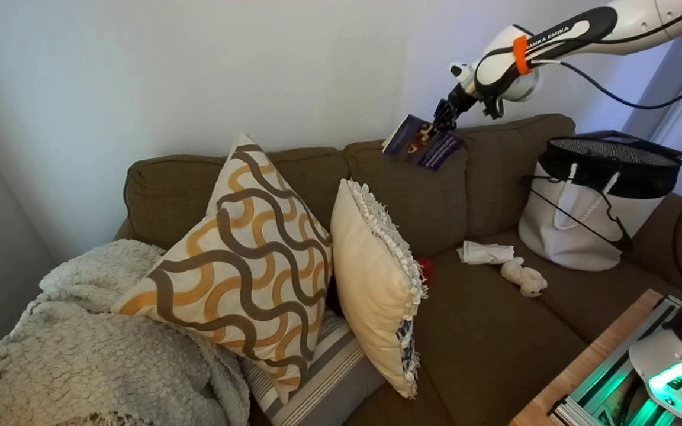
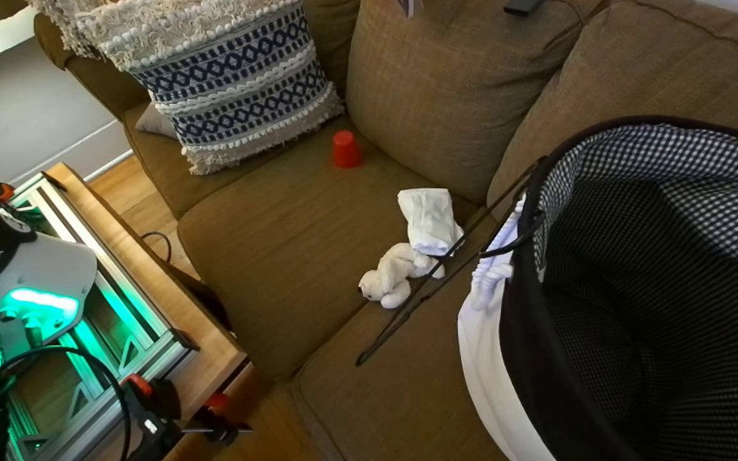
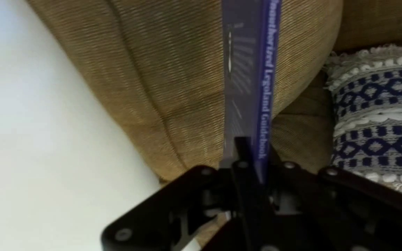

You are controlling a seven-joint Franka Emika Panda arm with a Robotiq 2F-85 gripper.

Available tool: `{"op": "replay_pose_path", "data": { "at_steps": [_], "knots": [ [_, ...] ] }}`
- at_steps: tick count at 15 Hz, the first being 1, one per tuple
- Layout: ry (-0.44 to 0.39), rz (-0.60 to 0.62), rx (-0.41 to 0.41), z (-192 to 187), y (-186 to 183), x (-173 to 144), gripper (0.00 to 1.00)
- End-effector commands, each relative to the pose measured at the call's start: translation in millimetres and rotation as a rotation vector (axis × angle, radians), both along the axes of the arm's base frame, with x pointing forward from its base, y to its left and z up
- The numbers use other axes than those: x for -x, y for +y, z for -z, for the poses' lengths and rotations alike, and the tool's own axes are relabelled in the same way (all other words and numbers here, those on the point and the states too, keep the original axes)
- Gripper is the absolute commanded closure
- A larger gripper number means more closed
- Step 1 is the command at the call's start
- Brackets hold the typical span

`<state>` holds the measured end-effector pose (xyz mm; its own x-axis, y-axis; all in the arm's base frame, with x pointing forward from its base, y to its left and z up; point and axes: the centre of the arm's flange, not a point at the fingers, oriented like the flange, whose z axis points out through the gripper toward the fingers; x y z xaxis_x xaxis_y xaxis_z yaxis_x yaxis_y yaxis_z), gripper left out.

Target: Shift the book to the top half of the sofa

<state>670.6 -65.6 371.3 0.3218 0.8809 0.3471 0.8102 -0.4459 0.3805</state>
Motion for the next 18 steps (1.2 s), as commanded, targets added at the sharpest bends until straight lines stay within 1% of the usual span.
{"op": "replay_pose_path", "data": {
  "at_steps": [1,3,4,5,6,8,9,10,13,15,18],
  "knots": [
    [-0.148,-0.018,0.137,-70,9,20,0.97],
    [-0.245,-0.029,0.211,-84,20,22,0.97],
    [-0.299,-0.027,0.242,-69,26,24,0.97],
    [-0.241,-0.023,0.174,-94,17,12,0.89],
    [-0.277,-0.024,0.193,-92,21,15,0.89],
    [-0.288,-0.030,0.201,-80,26,19,0.89],
    [-0.286,-0.030,0.203,-77,25,20,0.97],
    [-0.333,-0.007,0.318,-69,30,22,0.97],
    [-0.452,-0.014,0.438,-55,29,17,0.97],
    [-0.523,-0.031,0.509,-44,22,11,0.97],
    [-0.577,-0.010,0.612,-35,3,-9,0.97]
  ]
}}
